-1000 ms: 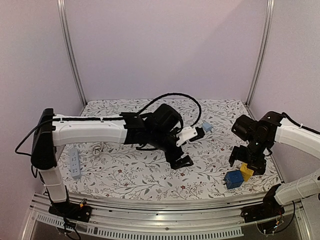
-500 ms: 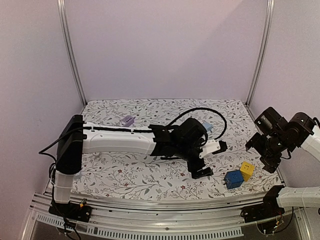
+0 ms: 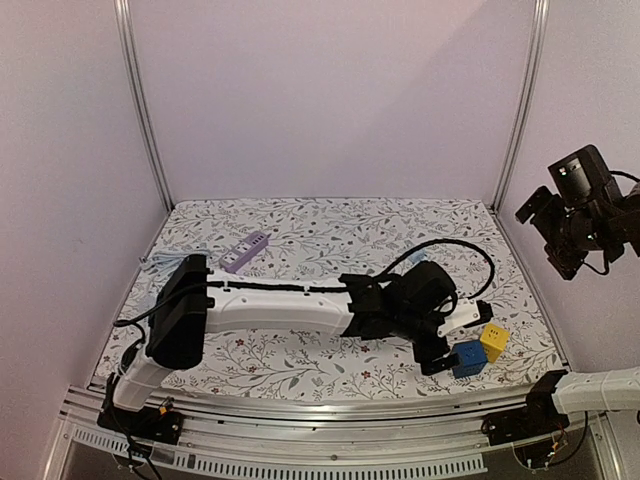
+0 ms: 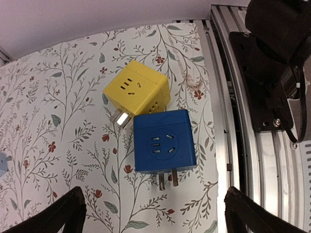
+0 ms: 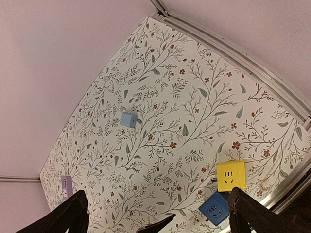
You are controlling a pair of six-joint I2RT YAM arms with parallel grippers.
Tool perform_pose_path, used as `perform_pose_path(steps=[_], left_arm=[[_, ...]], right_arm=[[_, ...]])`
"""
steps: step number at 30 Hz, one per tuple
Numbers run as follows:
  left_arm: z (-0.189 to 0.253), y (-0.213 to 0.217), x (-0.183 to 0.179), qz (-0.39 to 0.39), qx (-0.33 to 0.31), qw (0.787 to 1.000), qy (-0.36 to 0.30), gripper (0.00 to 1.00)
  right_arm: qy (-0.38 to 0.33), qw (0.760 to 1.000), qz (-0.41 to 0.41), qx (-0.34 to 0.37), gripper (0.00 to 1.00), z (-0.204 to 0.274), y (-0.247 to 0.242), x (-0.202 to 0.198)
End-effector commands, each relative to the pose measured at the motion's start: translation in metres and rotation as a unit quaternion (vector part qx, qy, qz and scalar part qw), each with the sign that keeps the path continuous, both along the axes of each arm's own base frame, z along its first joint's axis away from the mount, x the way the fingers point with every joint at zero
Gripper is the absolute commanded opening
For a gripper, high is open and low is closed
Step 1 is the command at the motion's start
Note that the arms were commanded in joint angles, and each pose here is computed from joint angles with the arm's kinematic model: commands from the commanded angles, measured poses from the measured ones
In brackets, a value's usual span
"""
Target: Insert the plug
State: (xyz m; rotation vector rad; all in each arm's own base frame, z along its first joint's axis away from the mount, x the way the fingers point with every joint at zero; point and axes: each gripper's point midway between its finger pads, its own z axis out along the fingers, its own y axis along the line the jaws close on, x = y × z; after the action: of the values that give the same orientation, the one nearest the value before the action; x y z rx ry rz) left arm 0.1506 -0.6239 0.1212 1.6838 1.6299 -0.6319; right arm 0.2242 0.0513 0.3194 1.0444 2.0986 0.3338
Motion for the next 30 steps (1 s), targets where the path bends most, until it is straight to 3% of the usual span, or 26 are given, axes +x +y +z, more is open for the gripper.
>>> perform_pose_path(steps=[1, 7, 13, 22, 30], left_arm=[[-0.028, -0.010, 0.010, 0.041, 0.022, 0.999, 0.004, 0.99], [-0.040, -0.029, 0.012, 0.057, 0.010, 0.998, 0.022, 0.99], [-0.056, -0.040, -0.001, 0.046, 0.015, 0.998, 0.032, 1.00], [-0.073, -0.046, -0.008, 0.049, 0.028, 0.998, 0.002, 1.00], [-0.073, -0.049, 0.004, 0.117, 0.011, 0.993, -0.018, 0.99]], right_arm=[[0.029, 0.996, 0.022, -0.082, 0.99, 0.006, -0.030, -0.029], [0.033, 0.989, 0.079, -0.121, 0.99, 0.017, -0.029, -0.032], [0.056, 0.986, 0.119, -0.104, 0.99, 0.002, -0.017, -0.039], [0.058, 0.989, 0.113, -0.081, 0.99, -0.010, -0.020, -0.051], [0.061, 0.990, 0.109, -0.071, 0.99, -0.016, -0.020, -0.054]])
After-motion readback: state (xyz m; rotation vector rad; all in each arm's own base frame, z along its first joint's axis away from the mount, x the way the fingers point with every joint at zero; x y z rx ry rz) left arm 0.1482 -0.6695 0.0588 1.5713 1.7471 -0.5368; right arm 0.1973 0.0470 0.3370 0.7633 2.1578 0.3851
